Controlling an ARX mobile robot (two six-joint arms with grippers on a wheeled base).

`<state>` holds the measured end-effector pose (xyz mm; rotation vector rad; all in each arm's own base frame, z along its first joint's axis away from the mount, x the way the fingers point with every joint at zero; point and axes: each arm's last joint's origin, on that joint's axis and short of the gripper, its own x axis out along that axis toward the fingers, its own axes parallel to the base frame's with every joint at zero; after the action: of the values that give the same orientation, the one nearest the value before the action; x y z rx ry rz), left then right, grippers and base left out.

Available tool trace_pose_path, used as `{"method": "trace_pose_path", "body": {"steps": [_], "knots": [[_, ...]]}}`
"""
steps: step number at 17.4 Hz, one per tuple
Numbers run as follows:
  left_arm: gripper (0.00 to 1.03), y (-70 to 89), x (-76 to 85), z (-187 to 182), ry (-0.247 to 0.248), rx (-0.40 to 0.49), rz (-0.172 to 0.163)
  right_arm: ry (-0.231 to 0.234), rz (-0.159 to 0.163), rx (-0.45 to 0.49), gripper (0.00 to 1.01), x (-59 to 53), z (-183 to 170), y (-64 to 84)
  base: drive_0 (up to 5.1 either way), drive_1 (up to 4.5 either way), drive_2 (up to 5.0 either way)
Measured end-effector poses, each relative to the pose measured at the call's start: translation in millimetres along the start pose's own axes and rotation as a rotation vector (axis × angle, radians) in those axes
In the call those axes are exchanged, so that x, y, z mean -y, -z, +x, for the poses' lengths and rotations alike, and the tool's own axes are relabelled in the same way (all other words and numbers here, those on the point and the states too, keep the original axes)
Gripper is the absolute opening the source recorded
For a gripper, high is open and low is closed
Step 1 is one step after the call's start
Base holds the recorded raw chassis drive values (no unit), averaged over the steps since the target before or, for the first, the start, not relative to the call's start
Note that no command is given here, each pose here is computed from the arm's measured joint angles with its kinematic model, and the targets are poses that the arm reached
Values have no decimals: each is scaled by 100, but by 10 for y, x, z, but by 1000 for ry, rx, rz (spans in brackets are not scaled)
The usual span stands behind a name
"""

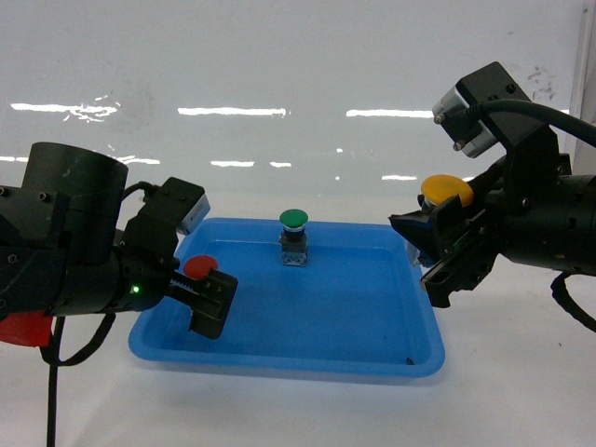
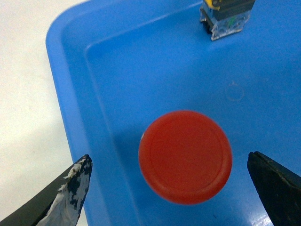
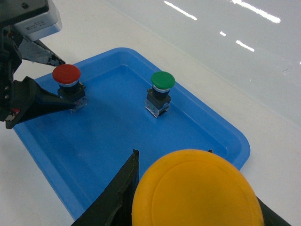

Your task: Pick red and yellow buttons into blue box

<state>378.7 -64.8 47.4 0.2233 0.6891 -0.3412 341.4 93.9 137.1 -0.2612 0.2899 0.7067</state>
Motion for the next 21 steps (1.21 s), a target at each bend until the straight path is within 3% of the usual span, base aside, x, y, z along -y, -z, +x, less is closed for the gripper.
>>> {"method": "trace_pose_path", "body": {"steps": [9,14,19,21], "knots": [[98,5,-11,125,28,-34,-6,0,0,0,36,-1,1,-1,0,0,0],[98,-99,-41,190,28,-21,-5,0,0,0,36,0,0,0,0,0,0],[98,-56,-54,265,21,-62,-5,0,0,0,36,-1,1,-1,0,0,0],[74,-55,-57,265,20,-63,-3,0,0,0,36,0,0,0,0,0,0]]}}
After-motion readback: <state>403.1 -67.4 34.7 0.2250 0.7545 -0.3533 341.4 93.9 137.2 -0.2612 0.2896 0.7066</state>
